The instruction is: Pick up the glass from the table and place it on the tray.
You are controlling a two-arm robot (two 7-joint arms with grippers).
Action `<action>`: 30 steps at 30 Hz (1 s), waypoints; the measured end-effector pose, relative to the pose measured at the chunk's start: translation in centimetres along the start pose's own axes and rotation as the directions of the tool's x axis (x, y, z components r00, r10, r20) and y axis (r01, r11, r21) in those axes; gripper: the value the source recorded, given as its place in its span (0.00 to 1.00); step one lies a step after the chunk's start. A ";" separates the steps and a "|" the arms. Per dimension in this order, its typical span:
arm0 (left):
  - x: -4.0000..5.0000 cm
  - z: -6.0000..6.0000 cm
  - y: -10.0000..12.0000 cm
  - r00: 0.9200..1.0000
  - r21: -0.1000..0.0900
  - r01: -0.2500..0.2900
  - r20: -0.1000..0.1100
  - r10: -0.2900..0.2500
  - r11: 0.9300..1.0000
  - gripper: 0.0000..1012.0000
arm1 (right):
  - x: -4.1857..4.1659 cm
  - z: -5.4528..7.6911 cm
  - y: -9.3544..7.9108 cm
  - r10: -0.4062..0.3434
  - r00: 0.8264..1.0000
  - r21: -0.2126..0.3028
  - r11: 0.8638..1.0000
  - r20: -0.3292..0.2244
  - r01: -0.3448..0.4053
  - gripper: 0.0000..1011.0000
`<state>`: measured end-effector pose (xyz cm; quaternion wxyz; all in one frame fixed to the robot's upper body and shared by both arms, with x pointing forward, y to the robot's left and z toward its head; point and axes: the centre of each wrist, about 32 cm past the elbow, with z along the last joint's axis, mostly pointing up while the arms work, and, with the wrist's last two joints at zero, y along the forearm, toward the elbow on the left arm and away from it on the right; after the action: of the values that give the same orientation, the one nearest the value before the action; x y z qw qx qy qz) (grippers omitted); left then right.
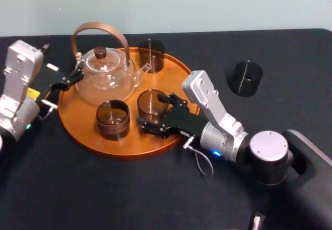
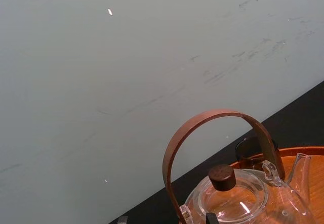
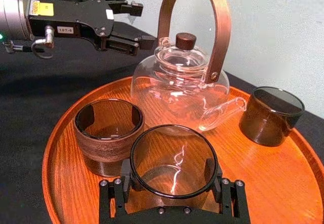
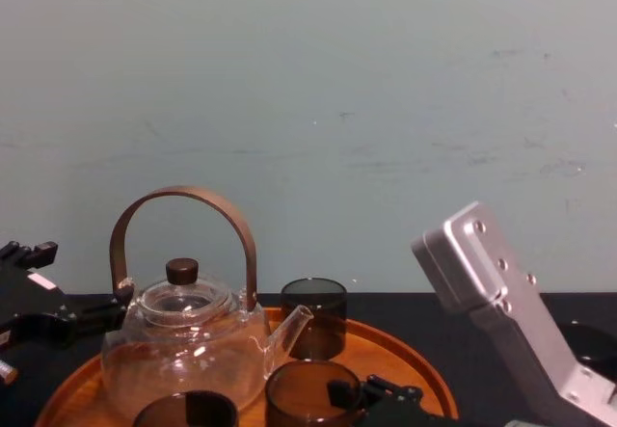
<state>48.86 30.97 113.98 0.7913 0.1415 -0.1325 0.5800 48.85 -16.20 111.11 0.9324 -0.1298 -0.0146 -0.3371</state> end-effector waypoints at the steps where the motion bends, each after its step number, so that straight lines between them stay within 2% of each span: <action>1: 0.00 0.0 0.0 1.000 0.000 0.000 0.000 0.000 1.000 0.99 | -0.01 0.0 0.0 0.001 1.000 0.000 1.000 -0.001 -0.001 0.91; 30: 0.00 0.0 0.0 1.000 0.000 0.000 0.000 0.000 1.000 0.99 | -0.11 -0.4 0.3 0.006 1.000 -0.015 1.000 -0.007 -0.006 0.91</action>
<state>48.86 30.97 113.98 0.7913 0.1415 -0.1325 0.5799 48.92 -16.02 110.68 0.9325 -0.1357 -0.0084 -0.3347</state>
